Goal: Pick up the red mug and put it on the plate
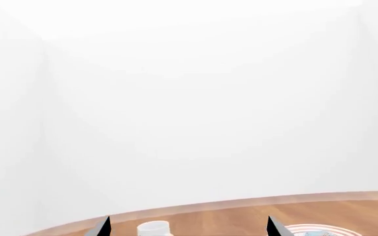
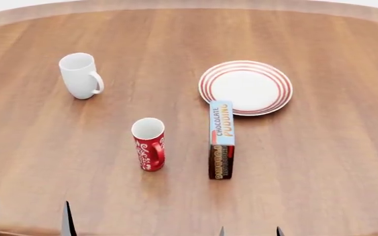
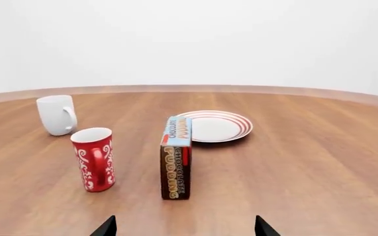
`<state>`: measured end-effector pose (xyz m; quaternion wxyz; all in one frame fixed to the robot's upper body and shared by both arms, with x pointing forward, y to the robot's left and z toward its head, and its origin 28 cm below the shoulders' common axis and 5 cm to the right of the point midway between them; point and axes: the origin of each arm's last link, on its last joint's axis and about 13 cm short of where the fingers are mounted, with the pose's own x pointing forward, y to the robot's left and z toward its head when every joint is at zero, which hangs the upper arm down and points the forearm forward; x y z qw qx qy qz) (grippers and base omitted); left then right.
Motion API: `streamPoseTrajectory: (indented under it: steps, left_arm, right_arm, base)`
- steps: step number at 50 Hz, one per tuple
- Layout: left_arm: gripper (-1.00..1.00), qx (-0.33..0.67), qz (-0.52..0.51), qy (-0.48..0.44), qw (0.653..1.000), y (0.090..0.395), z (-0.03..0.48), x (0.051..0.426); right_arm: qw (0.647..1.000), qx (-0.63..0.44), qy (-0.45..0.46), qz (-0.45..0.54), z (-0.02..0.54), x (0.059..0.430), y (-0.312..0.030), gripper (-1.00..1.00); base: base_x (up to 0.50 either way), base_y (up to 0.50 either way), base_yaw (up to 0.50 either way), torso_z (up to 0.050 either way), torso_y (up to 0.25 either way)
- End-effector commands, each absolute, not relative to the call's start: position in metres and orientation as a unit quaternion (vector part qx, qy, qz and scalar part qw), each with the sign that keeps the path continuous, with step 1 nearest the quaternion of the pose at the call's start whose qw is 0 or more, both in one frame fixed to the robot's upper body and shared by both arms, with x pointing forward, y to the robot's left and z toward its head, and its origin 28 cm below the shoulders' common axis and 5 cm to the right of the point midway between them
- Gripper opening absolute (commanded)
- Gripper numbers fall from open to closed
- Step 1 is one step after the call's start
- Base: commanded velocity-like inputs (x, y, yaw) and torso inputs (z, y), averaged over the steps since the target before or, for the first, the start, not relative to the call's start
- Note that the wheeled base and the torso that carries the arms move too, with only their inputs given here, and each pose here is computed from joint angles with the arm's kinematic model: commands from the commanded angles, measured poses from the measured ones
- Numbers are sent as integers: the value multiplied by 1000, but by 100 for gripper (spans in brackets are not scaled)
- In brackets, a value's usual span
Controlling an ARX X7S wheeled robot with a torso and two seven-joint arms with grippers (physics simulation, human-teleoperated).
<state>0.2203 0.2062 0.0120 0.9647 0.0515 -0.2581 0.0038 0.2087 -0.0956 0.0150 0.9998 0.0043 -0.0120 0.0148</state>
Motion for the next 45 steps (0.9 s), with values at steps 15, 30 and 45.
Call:
streamPoseTrajectory:
  steps: [15,30,45]
  left_arm:
    - [100,50,1,-258,965,207,12,220]
    - [100,50,1,-258,965,207,12,220]
    - [100,51,1,-258,965,207,12,220]
  right_arm:
    - [1000,6,-12,16,14,208,-95,100]
    - [1000,8,-13,14,15,208,-95,100]
    - [1000,9,-15,15,15,207,-95,100]
  base:
    - [0,298,0,0,0]
    - [0,194,0,0,0]
    - [0,167,0,0,0]
